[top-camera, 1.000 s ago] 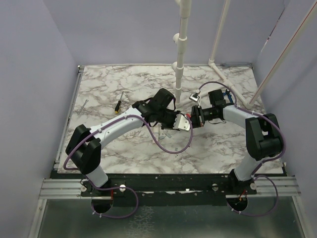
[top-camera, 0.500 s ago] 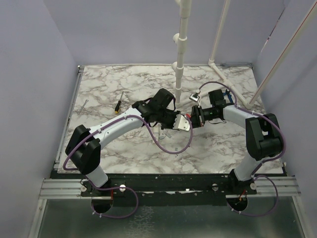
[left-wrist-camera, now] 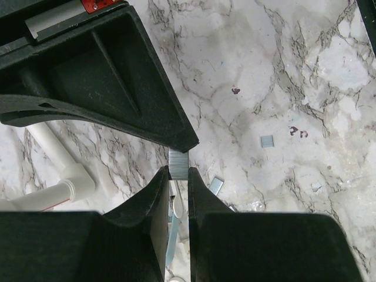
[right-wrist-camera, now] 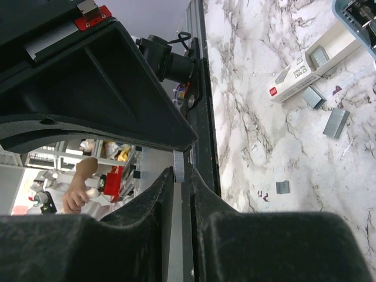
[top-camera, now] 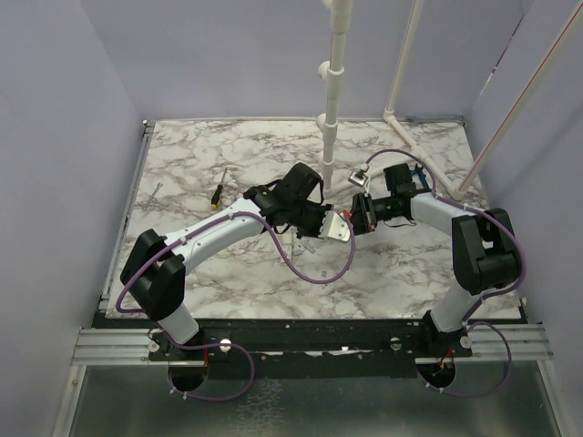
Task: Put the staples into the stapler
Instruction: Pick up the staple from the center of the board, then install the staple into the stapler.
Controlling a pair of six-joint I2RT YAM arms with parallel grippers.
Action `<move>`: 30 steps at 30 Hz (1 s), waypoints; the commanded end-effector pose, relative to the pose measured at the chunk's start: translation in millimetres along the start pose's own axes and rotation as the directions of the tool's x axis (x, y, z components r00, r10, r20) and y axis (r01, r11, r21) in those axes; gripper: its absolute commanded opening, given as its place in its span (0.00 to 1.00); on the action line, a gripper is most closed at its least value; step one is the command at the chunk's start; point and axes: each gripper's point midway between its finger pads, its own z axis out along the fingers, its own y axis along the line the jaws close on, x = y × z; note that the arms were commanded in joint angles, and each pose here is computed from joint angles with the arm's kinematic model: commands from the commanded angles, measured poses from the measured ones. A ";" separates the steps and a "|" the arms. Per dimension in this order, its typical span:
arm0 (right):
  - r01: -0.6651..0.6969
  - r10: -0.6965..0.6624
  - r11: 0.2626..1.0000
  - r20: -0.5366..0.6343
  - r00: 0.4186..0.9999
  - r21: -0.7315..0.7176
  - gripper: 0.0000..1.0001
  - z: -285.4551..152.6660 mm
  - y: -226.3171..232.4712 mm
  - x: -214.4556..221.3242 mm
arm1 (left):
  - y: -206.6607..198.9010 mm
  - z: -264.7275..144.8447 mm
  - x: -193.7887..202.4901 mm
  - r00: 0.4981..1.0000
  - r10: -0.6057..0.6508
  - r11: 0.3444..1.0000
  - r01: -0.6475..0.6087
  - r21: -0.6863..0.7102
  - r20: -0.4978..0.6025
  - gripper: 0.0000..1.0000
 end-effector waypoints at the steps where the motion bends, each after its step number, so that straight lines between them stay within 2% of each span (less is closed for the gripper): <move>1: 0.039 -0.038 0.999 0.013 0.999 -0.025 0.22 -3.6 3.9 -10.7 | -1.4 -4.3 -5.8 1.000 0.015 1.000 -0.015 -0.004 0.002 0.03; 3: 0.071 -0.071 0.997 0.018 0.997 -0.014 0.25 -6.1 3.8 -12.7 | -1.4 -3.9 -3.5 1.000 0.013 1.000 -0.013 -0.006 -0.006 0.00; 10: 0.132 -0.133 0.990 0.025 0.991 0.053 0.33 -18.7 -1.0 -16.9 | -1.6 -3.6 6.0 0.999 -0.024 1.000 0.024 -0.015 -0.033 0.00; 15: 0.236 -0.236 0.965 -0.011 0.972 0.116 0.34 -35.1 -8.7 -21.0 | 6.2 -4.7 25.9 0.991 -0.115 0.993 0.112 -0.043 -0.072 0.00; 21: 0.368 -0.368 0.898 -0.046 0.929 0.243 0.33 -47.6 -21.8 -18.8 | 17.3 0.0 68.5 0.947 -0.284 0.958 0.272 -0.095 -0.149 0.00; 30: 0.460 -0.459 0.823 -0.085 0.884 0.333 0.33 -54.4 -28.6 -17.9 | 27.5 21.2 113.8 0.915 -0.332 0.943 0.319 -0.094 -0.229 0.00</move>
